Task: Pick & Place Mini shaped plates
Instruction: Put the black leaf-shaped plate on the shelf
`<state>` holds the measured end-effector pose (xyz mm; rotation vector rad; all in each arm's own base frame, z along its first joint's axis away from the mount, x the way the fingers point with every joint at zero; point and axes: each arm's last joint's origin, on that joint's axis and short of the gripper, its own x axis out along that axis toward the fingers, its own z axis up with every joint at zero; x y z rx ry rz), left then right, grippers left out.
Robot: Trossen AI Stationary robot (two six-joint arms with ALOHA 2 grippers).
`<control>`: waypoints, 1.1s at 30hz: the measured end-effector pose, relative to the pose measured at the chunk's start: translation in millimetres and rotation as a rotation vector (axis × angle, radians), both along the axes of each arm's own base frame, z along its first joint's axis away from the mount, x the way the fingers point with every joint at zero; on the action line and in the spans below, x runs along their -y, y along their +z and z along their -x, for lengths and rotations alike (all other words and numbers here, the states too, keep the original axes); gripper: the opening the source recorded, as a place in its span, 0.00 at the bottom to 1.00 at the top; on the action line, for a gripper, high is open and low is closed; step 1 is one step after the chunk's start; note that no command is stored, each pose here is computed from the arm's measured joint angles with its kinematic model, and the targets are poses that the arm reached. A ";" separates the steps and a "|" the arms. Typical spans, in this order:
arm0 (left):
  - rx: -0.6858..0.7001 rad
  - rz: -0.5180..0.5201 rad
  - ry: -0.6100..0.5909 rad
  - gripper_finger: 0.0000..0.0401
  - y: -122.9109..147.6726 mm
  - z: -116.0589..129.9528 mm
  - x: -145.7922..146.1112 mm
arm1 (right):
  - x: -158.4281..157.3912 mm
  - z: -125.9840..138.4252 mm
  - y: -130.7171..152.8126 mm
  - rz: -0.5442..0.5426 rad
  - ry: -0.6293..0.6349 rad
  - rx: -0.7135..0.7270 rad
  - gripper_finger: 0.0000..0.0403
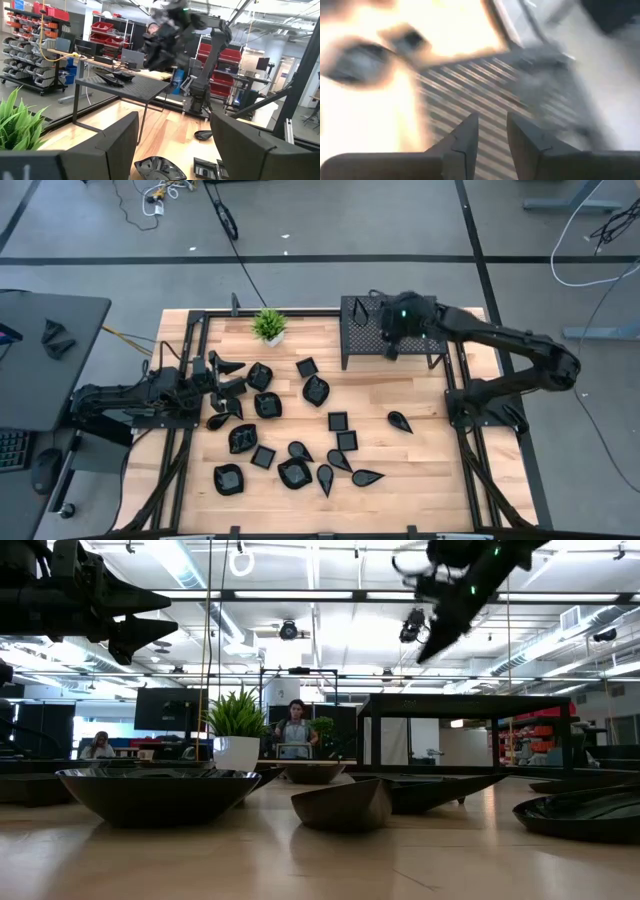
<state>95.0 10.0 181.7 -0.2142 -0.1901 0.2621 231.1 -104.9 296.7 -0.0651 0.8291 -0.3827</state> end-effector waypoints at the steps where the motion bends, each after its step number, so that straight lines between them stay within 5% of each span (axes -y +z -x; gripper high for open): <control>1: 0.000 0.000 0.000 0.63 0.0 0.0 0.0 | -10.5 -6.3 1.4 -0.046 0.025 0.047 0.26; 8: -0.001 0.000 0.000 0.63 -0.1 0.0 0.0 | -93.6 -45.0 -8.5 -0.151 0.290 0.436 0.23; 12: 0.000 0.000 0.000 0.63 0.0 0.0 0.0 | -140.3 -47.9 -20.4 -0.171 0.449 0.691 0.18; 15: -0.001 -0.001 0.000 0.63 0.0 0.0 0.0 | -167.1 -44.7 -33.0 -0.147 0.455 0.798 0.15; 22: 0.021 0.040 -0.007 0.63 0.9 0.2 0.0 | -198.7 -49.5 -62.0 -0.095 0.361 0.783 0.09; 26: 0.152 0.114 -0.081 0.63 11.1 2.1 1.7 | -202.5 -55.5 -72.8 -0.104 0.350 0.777 0.07; 29: 0.223 -0.005 -0.262 0.63 20.2 4.4 9.2 | -203.6 -58.7 -78.4 -0.114 0.343 0.776 0.07; 33: 0.242 -0.034 -0.317 0.63 27.8 5.7 15.1 | -204.6 -61.4 -84.0 -0.121 0.339 0.766 0.07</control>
